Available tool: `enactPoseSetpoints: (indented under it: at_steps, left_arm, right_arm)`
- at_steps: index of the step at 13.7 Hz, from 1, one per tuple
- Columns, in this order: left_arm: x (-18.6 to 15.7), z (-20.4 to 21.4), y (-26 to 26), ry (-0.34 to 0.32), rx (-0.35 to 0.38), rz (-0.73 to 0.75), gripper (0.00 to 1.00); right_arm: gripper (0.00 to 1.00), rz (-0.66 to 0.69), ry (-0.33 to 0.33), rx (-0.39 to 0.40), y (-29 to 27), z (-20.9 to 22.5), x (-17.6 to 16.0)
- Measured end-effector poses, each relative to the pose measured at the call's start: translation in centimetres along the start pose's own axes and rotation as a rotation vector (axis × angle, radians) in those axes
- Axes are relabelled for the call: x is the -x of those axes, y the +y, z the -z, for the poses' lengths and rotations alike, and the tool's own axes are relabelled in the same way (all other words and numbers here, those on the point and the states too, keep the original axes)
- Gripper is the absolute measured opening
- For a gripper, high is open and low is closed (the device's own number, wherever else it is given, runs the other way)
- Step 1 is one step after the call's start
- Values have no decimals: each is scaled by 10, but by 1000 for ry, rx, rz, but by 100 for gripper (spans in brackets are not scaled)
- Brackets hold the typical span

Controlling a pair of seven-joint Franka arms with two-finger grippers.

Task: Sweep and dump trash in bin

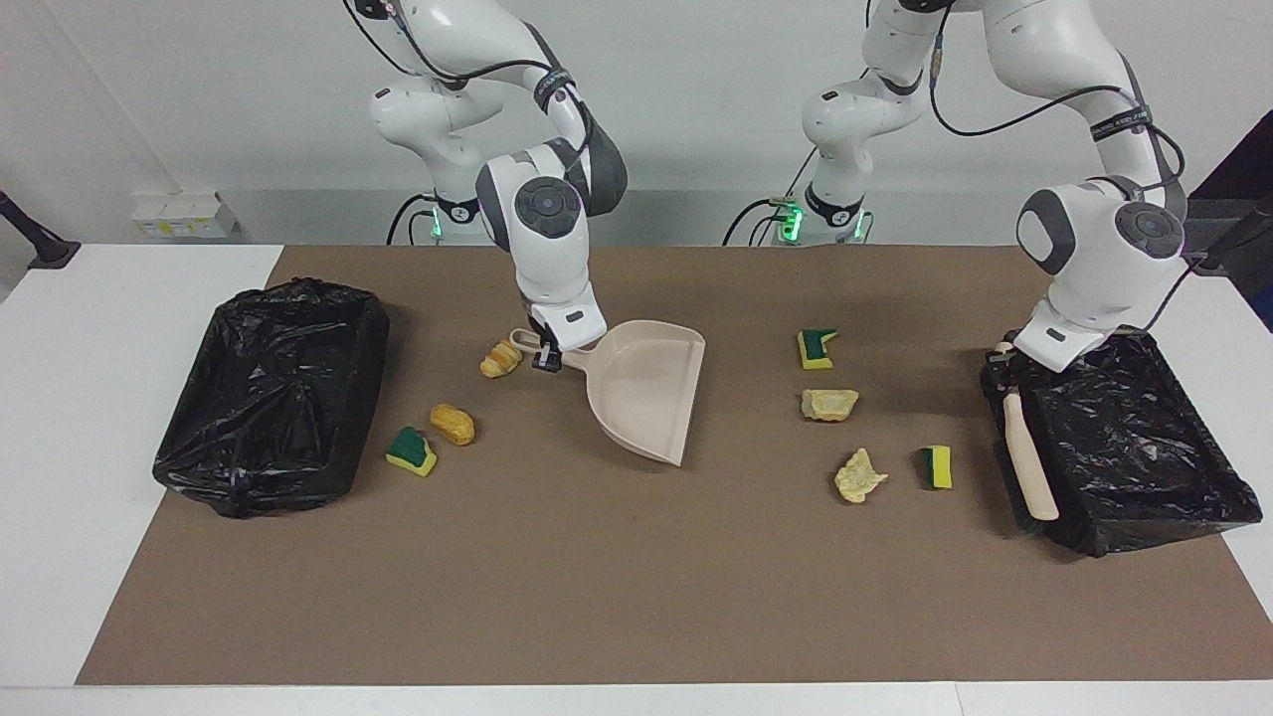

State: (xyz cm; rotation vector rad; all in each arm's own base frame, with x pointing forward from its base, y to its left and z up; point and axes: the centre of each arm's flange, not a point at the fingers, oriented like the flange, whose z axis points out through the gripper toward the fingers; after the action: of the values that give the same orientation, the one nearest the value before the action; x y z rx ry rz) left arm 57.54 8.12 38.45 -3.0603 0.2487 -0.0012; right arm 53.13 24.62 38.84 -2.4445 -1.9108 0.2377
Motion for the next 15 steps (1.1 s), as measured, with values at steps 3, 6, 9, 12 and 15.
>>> enactPoseSetpoints:
  at_steps: [3, 6, 9, 12, 15]
  left_arm:
    - [2, -4, -7, -7, 1, 11, 27]
    - [2, -9, -7, -13, 5, 13, 27]
    - [0, -13, -3, -21, 10, 23, 27]
    - [1, -23, 16, -44, 17, 63, 27]
    - [-7, -23, 55, -48, 13, 98, 27]
  right_arm:
    - [33, 35, 14, 19, -9, -1, 2]
    - [33, 87, 36, 55, -14, -1, -7]
    - [33, 145, 22, 86, -26, -15, -21]
    - [33, 171, 2, 92, -32, -20, -26]
    - [33, 187, -22, 103, -33, -24, -26]
